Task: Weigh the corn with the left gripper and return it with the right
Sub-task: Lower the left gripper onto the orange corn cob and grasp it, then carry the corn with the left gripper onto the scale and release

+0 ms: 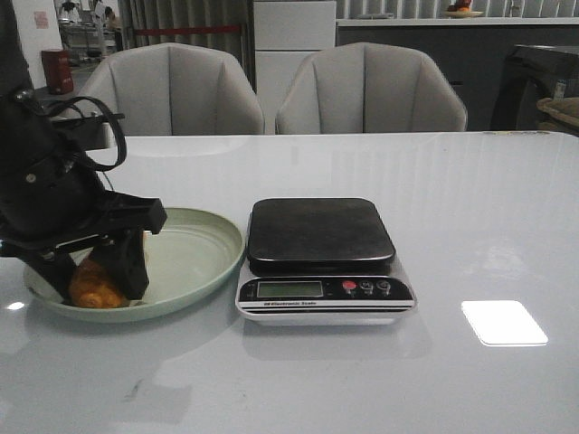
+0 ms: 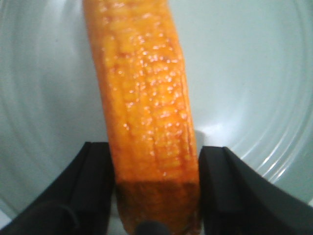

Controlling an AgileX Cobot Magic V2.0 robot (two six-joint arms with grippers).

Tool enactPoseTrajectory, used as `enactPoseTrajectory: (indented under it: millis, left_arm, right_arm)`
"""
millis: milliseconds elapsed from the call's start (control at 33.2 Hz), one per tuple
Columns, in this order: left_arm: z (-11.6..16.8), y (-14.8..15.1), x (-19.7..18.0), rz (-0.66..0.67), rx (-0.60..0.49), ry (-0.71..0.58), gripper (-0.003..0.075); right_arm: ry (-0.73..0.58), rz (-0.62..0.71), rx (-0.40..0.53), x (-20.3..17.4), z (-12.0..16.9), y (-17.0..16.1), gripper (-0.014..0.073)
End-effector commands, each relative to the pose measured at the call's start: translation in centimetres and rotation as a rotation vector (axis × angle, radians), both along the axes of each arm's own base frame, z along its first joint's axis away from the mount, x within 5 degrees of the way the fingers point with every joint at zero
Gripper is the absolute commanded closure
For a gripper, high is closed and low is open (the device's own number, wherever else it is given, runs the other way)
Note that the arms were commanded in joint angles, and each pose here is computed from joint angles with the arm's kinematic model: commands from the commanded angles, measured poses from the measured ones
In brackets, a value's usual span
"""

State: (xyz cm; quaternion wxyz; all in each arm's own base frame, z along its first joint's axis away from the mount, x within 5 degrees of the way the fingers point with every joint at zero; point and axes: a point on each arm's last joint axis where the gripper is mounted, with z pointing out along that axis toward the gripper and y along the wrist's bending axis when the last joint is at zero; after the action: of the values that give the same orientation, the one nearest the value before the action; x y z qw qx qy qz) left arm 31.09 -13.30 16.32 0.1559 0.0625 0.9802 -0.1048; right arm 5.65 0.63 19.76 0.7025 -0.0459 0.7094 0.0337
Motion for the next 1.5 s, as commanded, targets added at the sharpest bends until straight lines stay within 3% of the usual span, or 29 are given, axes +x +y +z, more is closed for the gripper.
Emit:
enactPoseTrajectory:
  millis: [0, 60, 241, 511, 752, 992, 1053, 1293, 1474]
  left_arm:
    - [3.1, -0.8, 1.0, 0.02, -0.071, -0.099, 0.0548]
    - [4.2, -1.2, 1.6, 0.034, -0.105, -0.121, 0.0613]
    - [6.9, -2.8, 2.9, 0.088, -0.241, -0.18, 0.0596]
    - [9.1, -7.1, 2.7, -0.014, -0.292, -0.249, 0.0596]
    - [9.4, -11.6, 2.5, -0.108, -0.328, -0.272, 0.0594]
    - [7.9, -14.6, 2.7, -0.136, -0.353, -0.231, 0.0587]
    - [7.3, -14.7, 2.7, -0.138, -0.344, -0.216, 0.0554]
    - [6.6, -14.8, 2.9, -0.131, -0.342, -0.188, 0.0205]
    - [8.9, -15.3, 3.0, -0.157, -0.369, -0.191, 0.0188]
  right_arm:
    - [-0.085, -0.004, 0.004, -0.1, 0.4, 0.0, 0.0419]
    - [-0.085, -0.004, 0.004, -0.1, 0.4, 0.0, 0.0419]
    - [-0.085, -0.004, 0.004, -0.1, 0.4, 0.0, 0.0419]
    - [-0.085, -0.004, 0.004, -0.1, 0.4, 0.0, 0.0419]
    - [-0.085, -0.004, 0.004, -0.1, 0.4, 0.0, 0.0419]
    - [-0.085, -0.004, 0.004, -0.1, 0.4, 0.0, 0.0419]
    - [-0.085, -0.004, 0.004, -0.1, 0.4, 0.0, 0.0419]
    - [-0.085, -0.004, 0.004, -0.1, 0.4, 0.0, 0.0419]
    - [-0.085, -0.004, 0.004, -0.1, 0.4, 0.0, 0.0419]
